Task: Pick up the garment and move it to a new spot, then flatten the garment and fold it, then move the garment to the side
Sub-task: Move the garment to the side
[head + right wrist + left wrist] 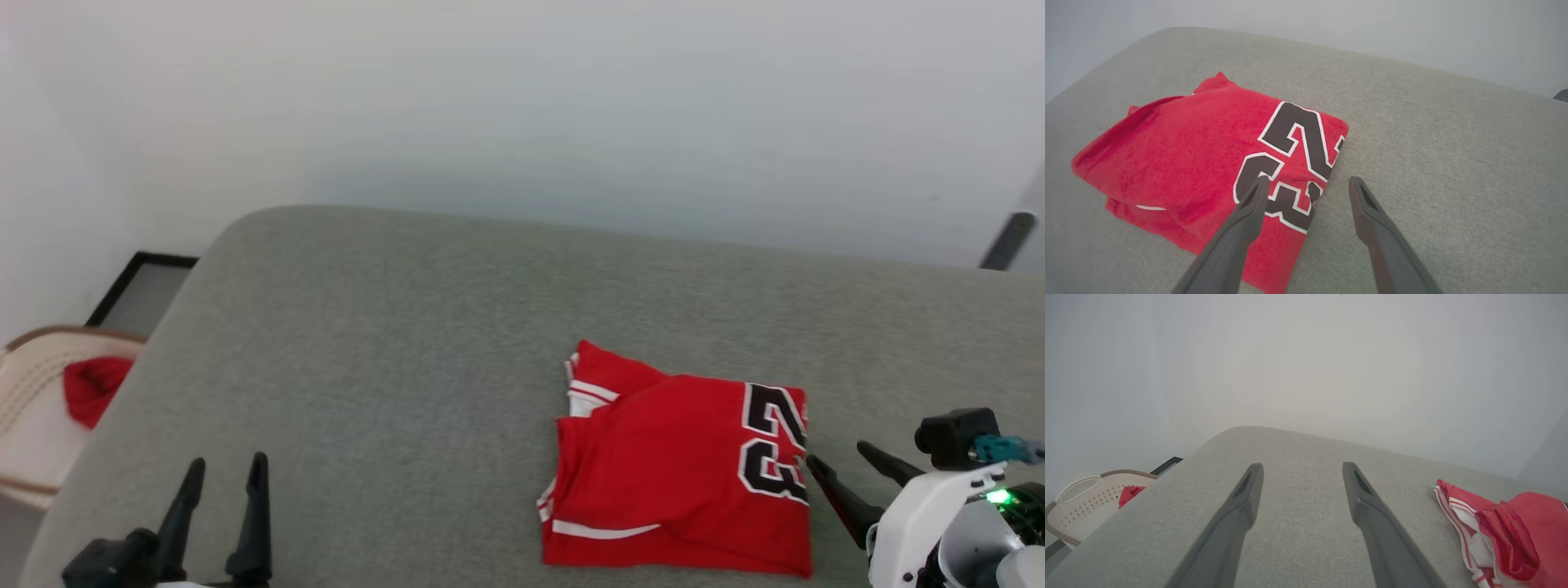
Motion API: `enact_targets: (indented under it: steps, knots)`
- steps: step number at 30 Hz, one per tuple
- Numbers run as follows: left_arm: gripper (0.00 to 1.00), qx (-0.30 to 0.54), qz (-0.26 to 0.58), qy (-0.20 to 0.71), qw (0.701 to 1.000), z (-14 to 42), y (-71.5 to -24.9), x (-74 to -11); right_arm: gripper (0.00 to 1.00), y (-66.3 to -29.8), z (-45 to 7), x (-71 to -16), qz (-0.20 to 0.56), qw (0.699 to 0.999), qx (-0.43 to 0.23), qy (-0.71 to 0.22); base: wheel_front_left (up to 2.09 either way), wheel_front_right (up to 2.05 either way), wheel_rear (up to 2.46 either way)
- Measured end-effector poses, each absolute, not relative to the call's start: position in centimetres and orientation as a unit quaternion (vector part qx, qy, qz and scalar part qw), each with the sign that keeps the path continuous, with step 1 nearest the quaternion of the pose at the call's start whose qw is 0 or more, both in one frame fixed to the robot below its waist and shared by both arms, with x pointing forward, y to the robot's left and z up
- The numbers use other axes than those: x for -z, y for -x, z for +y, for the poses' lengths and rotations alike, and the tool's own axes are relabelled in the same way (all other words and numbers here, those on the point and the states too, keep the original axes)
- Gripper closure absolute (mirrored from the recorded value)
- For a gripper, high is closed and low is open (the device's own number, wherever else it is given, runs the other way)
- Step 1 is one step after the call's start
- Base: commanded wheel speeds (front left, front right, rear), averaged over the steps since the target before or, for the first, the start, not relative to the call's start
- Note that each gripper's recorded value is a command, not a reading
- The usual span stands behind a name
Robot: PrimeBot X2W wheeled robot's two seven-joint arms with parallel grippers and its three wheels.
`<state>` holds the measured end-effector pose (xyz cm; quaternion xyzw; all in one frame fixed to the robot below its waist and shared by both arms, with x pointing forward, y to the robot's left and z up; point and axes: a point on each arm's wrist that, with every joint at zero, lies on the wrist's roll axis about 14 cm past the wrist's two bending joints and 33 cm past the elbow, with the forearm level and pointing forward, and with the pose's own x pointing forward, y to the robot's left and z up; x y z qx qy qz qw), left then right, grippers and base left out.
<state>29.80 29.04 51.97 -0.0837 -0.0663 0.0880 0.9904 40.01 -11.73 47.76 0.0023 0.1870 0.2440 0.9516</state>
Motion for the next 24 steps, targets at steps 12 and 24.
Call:
enact_targets:
  steps: [12, 24]
  knots:
    - [0.00, -0.108, -0.045, 0.096, 0.988, 29.3, -29.8, -50.6, 0.00, -41.1, -10.1, -43.1, 0.322, 0.909, -0.265, 0.027, 0.00, 0.00, 0.00]
    - [0.00, -0.131, -0.027, 0.100, 0.986, 30.1, -30.1, -49.4, 0.00, -41.6, -9.0, -39.6, 0.410, 0.871, -0.267, 0.036, 0.00, 0.00, 0.00]
